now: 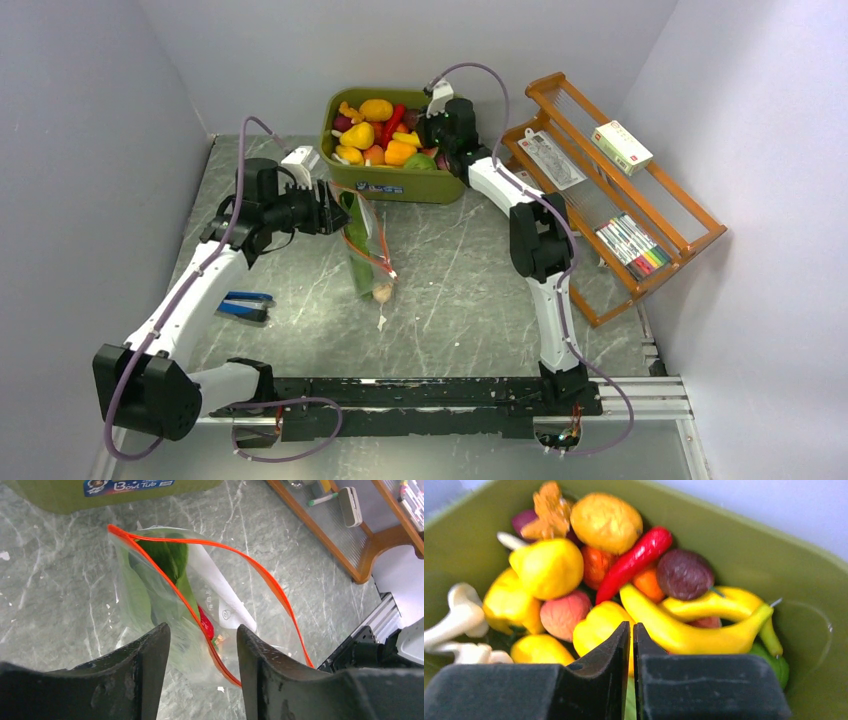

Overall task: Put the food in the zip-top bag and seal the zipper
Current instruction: Pick up the fake vegetable from the bin.

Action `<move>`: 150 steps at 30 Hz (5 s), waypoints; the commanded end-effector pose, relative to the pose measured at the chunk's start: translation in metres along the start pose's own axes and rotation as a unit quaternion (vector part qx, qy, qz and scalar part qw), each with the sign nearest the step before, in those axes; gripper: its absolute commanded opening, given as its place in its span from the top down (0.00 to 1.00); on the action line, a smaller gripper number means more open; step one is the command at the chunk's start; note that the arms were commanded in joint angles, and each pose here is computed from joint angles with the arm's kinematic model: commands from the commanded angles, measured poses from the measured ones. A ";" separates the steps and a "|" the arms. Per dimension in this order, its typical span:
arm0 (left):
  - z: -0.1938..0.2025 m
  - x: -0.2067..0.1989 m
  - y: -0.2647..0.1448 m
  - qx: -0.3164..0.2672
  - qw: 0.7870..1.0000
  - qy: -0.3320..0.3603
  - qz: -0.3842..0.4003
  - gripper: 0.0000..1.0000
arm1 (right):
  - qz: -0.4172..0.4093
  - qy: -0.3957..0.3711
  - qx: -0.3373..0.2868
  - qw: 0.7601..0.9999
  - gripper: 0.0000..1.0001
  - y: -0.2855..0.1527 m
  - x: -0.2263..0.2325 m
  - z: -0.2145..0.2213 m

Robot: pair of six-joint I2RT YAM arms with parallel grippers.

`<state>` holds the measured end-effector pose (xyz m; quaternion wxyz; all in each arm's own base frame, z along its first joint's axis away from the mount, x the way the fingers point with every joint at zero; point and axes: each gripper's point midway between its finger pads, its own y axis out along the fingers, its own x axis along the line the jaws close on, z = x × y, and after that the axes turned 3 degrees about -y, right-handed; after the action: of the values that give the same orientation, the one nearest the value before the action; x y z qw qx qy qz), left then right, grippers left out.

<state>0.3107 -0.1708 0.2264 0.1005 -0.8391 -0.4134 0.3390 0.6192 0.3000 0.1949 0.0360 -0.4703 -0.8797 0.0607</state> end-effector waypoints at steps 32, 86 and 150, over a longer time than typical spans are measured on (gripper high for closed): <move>0.000 0.000 -0.001 0.025 1.000 -0.013 -0.014 0.93 | -0.054 -0.072 0.181 0.979 0.84 -0.110 0.090 -0.013; -0.009 -0.016 -0.006 0.022 0.999 0.038 0.032 0.93 | 0.127 -0.204 0.195 0.951 0.27 -0.040 -0.016 0.028; -0.003 -0.016 -0.010 0.017 0.999 0.031 0.028 0.93 | 0.216 -0.300 0.182 0.911 0.57 -0.038 -0.059 0.039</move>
<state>0.3017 -0.1748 0.2277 0.1317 -0.8481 -0.3827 0.3420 0.6227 0.2369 0.1249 -0.1549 -0.5784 -0.7043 0.3814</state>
